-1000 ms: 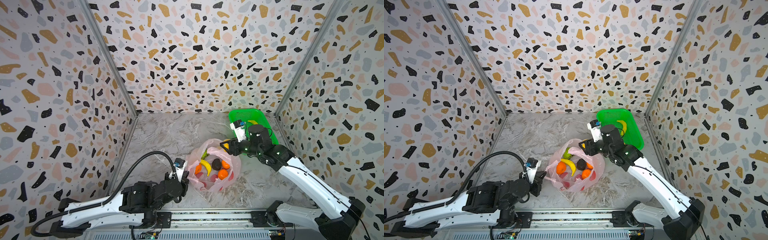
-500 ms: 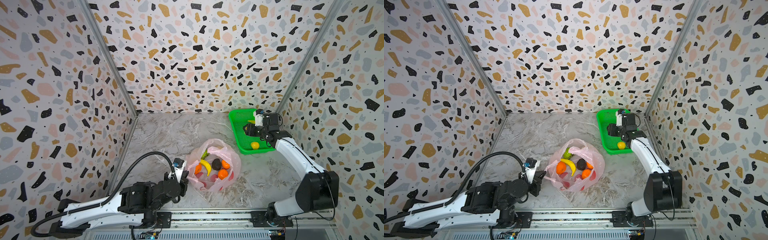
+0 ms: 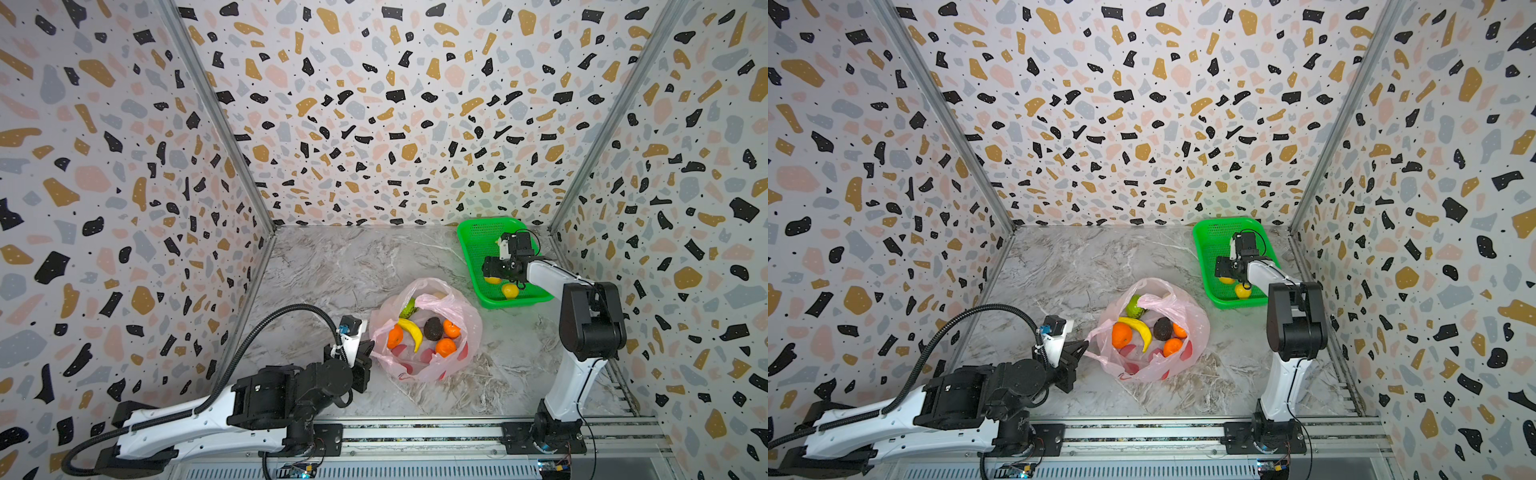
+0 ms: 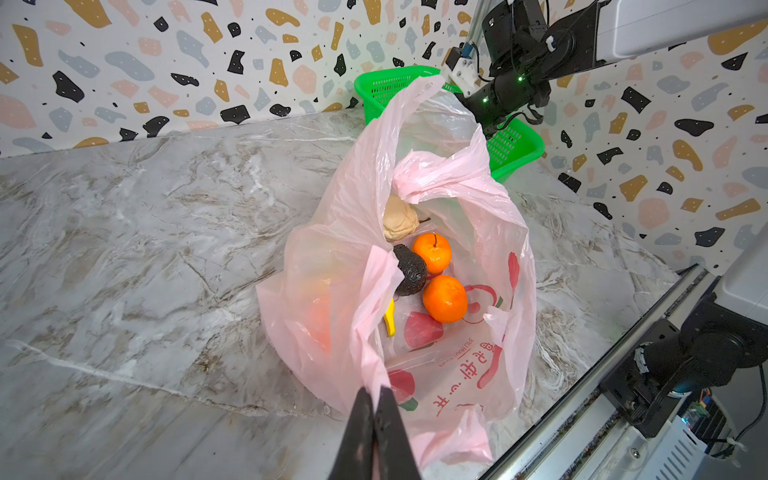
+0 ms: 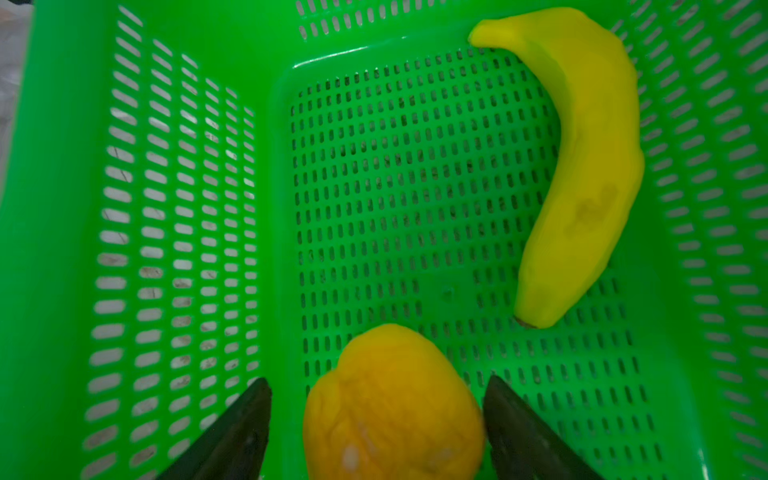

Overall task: Untie the knot of the plastic bag and take out the fruit
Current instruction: 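Lift the yellow mango out of the bag and carry it over the green basket, then lower the mango into the basket and open the right gripper, then reach the right gripper into the bag and close on the green custard apple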

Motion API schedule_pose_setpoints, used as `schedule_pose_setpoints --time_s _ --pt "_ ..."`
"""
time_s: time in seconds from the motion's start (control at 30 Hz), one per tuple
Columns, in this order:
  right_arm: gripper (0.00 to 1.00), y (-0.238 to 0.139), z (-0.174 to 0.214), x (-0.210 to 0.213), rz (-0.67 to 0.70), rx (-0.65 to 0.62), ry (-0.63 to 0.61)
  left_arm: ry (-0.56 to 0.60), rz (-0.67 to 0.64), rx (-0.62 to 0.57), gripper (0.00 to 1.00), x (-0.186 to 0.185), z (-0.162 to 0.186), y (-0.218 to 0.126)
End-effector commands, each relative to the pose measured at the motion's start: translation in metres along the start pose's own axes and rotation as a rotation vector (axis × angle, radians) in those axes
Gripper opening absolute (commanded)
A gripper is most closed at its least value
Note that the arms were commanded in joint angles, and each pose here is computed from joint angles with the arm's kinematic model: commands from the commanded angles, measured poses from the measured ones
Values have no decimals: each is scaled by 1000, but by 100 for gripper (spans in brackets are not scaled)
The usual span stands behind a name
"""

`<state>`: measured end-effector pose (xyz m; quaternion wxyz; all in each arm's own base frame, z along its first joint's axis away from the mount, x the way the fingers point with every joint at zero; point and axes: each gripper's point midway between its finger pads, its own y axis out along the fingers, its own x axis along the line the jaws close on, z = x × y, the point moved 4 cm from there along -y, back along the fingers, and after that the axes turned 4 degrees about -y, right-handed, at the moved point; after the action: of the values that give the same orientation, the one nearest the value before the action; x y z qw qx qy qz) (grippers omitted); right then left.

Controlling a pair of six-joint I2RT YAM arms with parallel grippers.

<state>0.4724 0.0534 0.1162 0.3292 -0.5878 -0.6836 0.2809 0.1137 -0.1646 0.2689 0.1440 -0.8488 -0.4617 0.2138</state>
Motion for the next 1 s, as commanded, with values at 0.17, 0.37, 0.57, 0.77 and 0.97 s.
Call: schedule_pose_setpoints --time_s 0.17,0.37,0.57,0.77,0.97 --pt "85 -74 -41 28 -59 -125 -50 24 4 -23 0 -4 -4 2" --pt "84 -152 -27 69 -219 -123 -104 31 -4 -28 0 -4 -5 3" --pt "83 -224 7 107 -398 -114 -175 34 -9 -28 0 -4 -4 4" --pt "83 -263 54 158 -560 -48 -292 35 -11 -22 0 -4 -3 5" --pt "85 -275 94 211 -713 -9 -336 35 -18 -19 0 -3 -2 6"
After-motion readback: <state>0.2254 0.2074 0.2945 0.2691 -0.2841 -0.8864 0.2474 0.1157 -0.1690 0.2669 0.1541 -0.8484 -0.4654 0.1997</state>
